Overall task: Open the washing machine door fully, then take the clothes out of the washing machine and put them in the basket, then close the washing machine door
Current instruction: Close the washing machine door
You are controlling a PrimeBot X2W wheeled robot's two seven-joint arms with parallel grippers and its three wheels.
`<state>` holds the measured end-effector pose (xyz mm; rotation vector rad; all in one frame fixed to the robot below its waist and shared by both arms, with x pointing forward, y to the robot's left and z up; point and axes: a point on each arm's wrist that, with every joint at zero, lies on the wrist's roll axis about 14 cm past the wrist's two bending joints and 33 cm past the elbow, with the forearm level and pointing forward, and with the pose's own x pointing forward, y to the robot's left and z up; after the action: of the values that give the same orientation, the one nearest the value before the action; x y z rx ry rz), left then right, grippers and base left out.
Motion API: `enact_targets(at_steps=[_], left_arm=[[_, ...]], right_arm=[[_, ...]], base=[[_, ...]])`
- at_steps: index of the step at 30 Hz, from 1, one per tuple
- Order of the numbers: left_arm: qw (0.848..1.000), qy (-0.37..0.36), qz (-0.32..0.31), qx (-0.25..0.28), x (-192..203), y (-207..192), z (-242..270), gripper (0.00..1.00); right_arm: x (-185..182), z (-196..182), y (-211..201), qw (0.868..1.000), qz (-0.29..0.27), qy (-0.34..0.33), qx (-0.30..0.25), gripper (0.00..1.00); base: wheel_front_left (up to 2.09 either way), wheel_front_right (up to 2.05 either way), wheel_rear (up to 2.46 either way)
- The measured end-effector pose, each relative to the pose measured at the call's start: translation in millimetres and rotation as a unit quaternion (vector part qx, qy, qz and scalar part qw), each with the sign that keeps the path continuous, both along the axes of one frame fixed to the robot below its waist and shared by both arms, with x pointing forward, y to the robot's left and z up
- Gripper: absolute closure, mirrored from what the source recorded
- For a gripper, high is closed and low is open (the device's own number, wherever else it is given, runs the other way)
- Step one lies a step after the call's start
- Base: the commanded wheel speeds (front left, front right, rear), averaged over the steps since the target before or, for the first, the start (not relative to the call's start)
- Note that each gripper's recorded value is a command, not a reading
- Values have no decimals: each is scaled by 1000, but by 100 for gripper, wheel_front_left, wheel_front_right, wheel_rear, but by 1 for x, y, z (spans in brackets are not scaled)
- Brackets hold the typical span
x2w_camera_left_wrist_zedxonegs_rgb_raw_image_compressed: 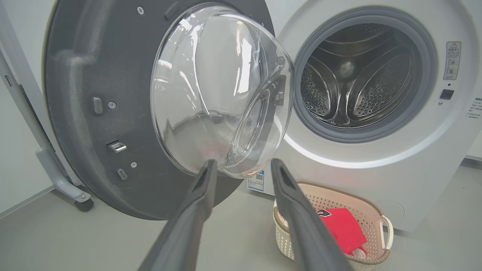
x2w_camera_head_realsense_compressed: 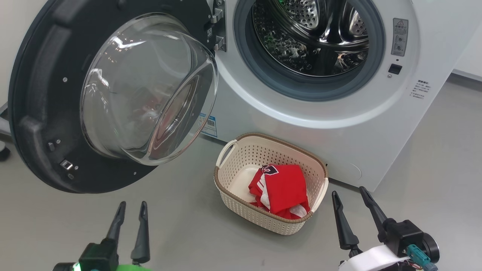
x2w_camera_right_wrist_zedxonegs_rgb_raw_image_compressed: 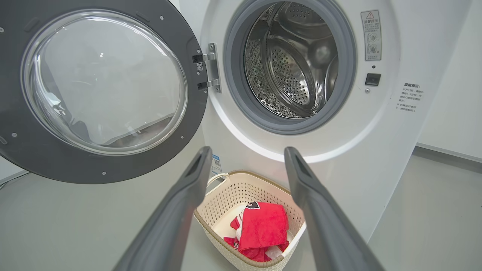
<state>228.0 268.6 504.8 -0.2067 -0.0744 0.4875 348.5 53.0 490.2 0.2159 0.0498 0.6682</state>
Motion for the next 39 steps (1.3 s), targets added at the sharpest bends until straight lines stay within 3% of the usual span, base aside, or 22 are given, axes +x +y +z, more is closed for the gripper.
enact_targets(at_steps=[1, 12, 18, 23, 26, 31, 34, 39], left_arm=[[1000, 0, 0, 0, 0, 0, 0, 100], [999, -22, 1, -25, 1, 0, 6, 100], [988, -90, -9, -121, 4, -3, 19, 100], [953, -172, -29, -247, 8, -9, 33, 100], [919, -227, -35, -320, 8, -8, 45, 100], [863, -310, -33, -398, 3, 5, 67, 100], [838, -360, -26, -410, -1, 25, 84, 100], [822, -427, -17, -377, -10, 58, 120, 100]], right_arm=[[0, 0, 0, 1000, 0, 0, 0, 0], [0, 1, 0, 1000, -1, -2, 0, 0], [0, 0, 0, 1000, 0, 0, 0, 0], [1, -2, 1, 1000, 1, 2, 0, 0], [1, -3, 0, 1000, 1, 3, -1, 0], [1, -3, 0, 1000, 0, 4, -2, 0], [2, -5, 0, 1000, 1, 5, -4, 0], [3, -9, 0, 1000, 0, 10, -4, 0]], base=[[0, 0, 0], [0, 0, 0], [0, 0, 0], [0, 0, 0], [0, 0, 0], [0, 0, 0], [0, 0, 0], [0, 0, 0]])
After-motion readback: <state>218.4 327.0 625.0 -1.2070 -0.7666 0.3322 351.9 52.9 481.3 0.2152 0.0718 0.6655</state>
